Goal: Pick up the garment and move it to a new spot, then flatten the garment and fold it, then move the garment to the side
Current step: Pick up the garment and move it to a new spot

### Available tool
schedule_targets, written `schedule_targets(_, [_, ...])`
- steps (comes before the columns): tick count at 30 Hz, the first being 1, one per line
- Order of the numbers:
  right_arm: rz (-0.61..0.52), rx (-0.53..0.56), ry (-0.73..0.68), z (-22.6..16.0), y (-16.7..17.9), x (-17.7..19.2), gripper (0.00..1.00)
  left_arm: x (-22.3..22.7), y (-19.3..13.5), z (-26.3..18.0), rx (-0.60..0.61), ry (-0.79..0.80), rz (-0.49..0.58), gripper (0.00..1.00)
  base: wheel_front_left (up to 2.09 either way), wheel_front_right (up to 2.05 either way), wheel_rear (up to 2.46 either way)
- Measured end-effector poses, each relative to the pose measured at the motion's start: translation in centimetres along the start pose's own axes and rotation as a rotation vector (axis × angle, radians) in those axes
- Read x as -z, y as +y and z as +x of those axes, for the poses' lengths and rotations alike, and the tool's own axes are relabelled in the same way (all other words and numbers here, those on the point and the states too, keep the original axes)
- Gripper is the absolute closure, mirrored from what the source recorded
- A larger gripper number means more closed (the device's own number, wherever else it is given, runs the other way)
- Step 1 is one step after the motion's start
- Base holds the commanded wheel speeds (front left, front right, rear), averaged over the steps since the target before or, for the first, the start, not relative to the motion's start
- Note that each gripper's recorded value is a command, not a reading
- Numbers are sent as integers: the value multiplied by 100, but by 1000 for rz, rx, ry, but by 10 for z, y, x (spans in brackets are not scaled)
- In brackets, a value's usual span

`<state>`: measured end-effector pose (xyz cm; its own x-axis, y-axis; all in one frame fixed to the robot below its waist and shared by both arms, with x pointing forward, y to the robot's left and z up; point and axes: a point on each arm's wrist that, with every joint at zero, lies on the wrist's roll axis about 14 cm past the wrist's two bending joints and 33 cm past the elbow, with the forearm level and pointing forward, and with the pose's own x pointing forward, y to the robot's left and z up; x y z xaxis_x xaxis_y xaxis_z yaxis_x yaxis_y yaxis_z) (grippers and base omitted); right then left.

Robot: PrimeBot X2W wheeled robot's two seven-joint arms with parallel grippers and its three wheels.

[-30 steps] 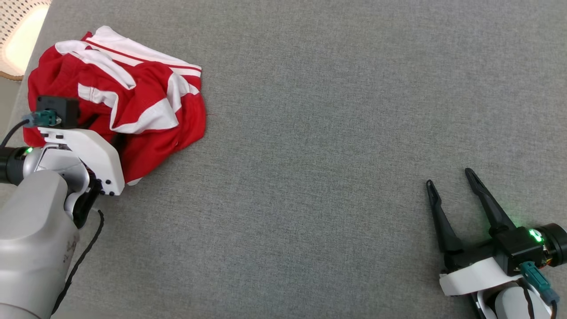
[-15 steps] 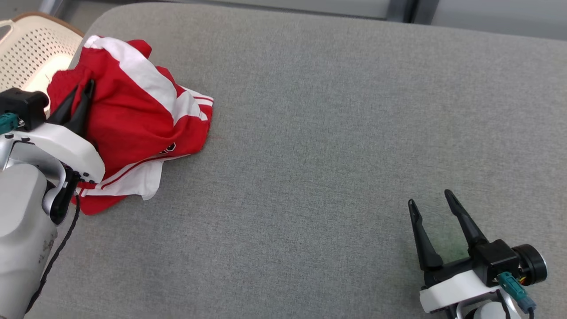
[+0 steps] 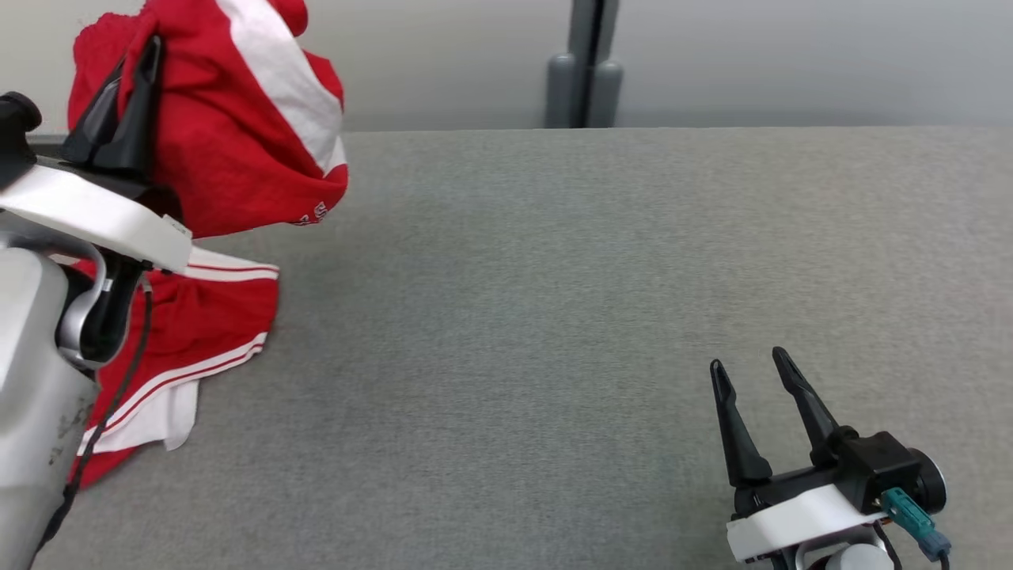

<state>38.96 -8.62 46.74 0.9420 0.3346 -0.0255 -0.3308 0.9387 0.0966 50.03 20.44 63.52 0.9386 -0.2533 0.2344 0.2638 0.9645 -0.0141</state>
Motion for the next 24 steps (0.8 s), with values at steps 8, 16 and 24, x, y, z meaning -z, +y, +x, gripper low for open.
schedule_targets(8, [33,202,-77,-37,-56,-25,0,-8,-120,43,242,-74,-170,100,0,0,0])
schedule_targets(16, [58,400,-93,-80,-106,-29,0,38,-223,60,416,-11,-286,100,0,0,0])
schedule_targets(24, [64,489,-26,-91,-129,-10,0,156,-287,28,535,235,-253,100,0,0,0])
